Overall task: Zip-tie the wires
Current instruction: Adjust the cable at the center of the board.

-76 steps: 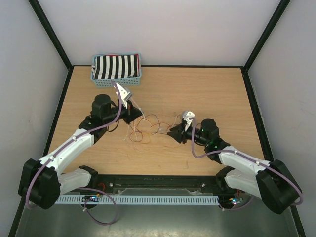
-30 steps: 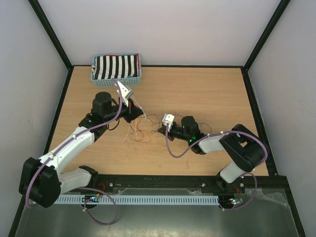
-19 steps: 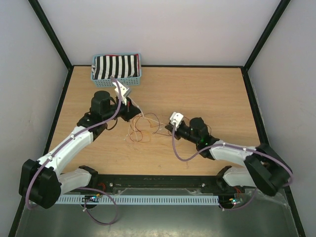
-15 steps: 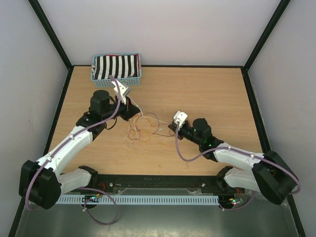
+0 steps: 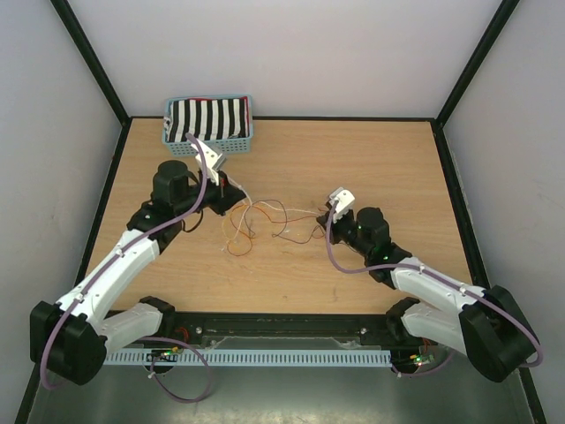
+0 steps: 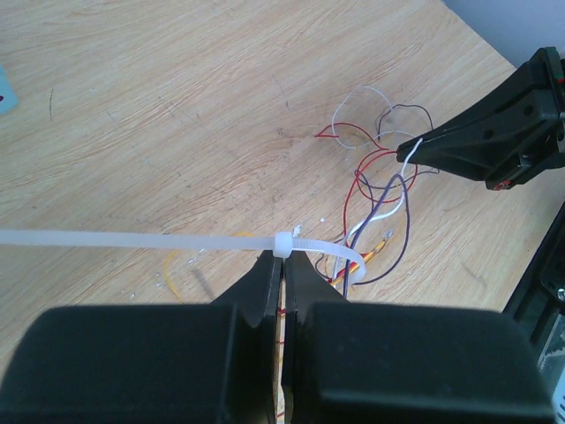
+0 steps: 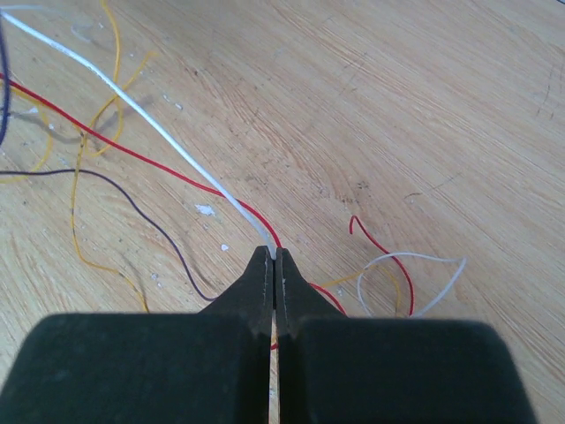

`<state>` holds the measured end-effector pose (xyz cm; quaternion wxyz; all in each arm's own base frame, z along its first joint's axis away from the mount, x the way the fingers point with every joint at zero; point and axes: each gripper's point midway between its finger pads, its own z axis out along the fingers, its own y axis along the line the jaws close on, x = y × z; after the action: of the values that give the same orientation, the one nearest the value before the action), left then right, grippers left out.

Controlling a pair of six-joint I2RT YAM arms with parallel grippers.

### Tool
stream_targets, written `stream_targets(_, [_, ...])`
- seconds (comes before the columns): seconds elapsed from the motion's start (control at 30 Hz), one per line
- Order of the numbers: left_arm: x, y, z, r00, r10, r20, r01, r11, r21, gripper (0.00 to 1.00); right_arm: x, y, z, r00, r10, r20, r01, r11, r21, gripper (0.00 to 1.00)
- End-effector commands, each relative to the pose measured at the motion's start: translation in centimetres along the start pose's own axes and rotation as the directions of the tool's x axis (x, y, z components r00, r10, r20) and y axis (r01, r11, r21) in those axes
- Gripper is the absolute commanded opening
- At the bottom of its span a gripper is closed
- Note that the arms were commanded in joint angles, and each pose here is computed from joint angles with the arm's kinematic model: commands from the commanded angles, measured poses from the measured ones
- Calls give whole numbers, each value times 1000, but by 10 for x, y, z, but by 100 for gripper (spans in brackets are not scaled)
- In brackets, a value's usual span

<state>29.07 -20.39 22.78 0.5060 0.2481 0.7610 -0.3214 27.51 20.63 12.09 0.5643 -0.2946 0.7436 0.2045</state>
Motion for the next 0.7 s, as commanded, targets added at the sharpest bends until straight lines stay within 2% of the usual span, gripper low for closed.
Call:
stream_targets(0.0, [-20, -1, -8, 999, 31, 43, -31, 999, -11, 0, -8, -9, -5, 996, 81, 24, -82, 996, 46, 0])
stream_targets(0.43, [-23, 5, -15, 998, 28, 48, -26, 998, -49, 0, -24, -38, -20, 970, 222, 99, -236, 959, 159, 0])
stream_targets(0.67, [-24, 9, -18, 999, 20, 50, -16, 997, -70, 0, -22, -52, -28, 960, 248, 133, -272, 937, 218, 0])
